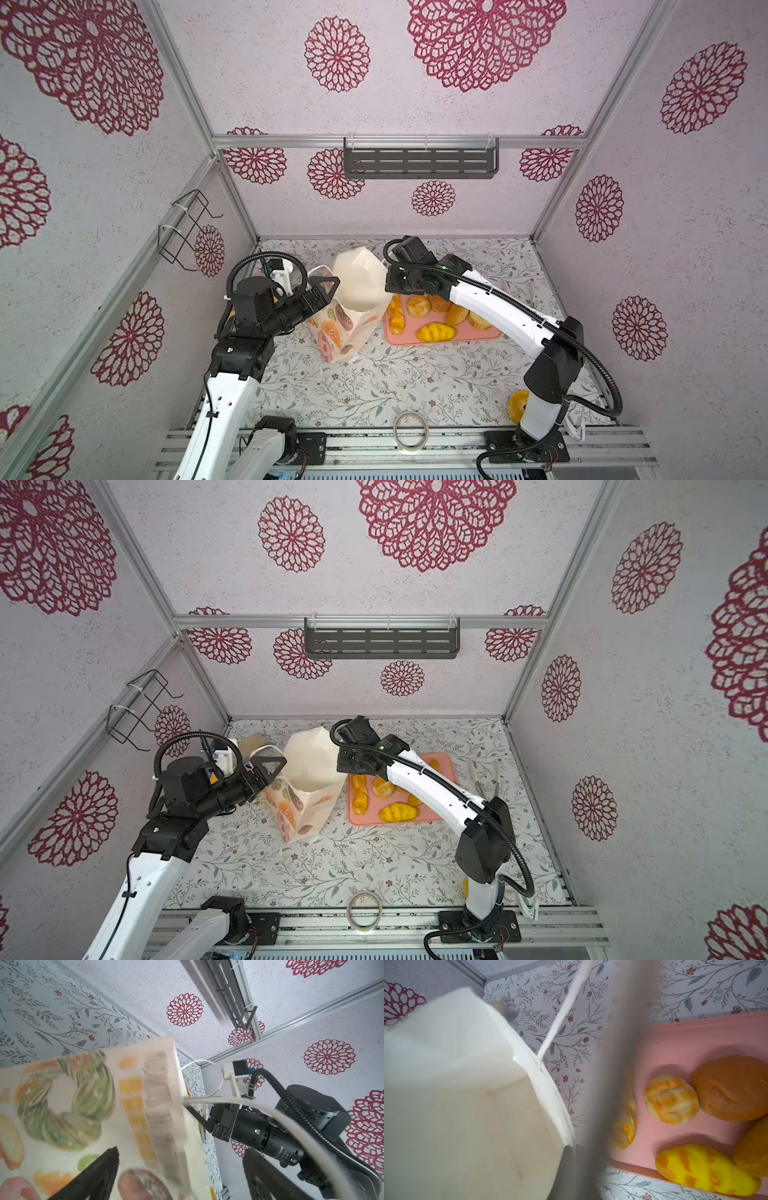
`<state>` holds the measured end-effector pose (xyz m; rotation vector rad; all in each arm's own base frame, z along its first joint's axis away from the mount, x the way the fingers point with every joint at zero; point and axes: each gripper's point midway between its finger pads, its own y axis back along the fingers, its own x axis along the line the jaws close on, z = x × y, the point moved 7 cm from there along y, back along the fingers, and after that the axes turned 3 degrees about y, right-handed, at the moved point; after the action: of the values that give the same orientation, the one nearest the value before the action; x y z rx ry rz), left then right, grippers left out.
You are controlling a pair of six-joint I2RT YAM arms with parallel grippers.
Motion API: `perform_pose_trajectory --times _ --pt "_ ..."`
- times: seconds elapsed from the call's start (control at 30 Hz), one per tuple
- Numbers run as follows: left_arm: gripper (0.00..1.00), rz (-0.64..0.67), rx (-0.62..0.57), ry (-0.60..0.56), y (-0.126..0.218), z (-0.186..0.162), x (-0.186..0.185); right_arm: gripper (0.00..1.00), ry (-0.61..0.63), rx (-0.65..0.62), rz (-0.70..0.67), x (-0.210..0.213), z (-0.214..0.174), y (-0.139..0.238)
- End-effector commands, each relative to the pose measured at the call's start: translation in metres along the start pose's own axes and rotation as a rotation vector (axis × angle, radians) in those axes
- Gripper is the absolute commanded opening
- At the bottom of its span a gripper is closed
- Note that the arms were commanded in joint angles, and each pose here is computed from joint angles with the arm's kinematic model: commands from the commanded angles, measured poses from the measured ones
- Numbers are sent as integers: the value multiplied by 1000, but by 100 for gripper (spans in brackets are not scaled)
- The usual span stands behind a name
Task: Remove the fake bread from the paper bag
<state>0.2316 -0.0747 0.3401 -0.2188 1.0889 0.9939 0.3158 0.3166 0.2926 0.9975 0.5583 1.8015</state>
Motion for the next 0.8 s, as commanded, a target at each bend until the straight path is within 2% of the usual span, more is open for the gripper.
perform_pose_trajectory --times 0.0,0.17,0.37,0.63,0.7,0.77 --pt "97 -65 -36 -29 4 9 -17 0 -5 -88 69 8 17 28" --pt "97 -61 -5 -44 0 7 -15 0 -5 -114 80 13 24 37" --pt "97 -38 -32 -96 5 9 -15 0 43 -117 59 23 37 37" --pt "97 100 -122 -131 17 9 1 0 84 -112 72 37 42 21" --pt "97 117 -137 -149 22 8 1 13 95 -94 100 42 38 16" --pt "97 136 -138 -167 27 6 1 41 100 -83 114 46 35 15"
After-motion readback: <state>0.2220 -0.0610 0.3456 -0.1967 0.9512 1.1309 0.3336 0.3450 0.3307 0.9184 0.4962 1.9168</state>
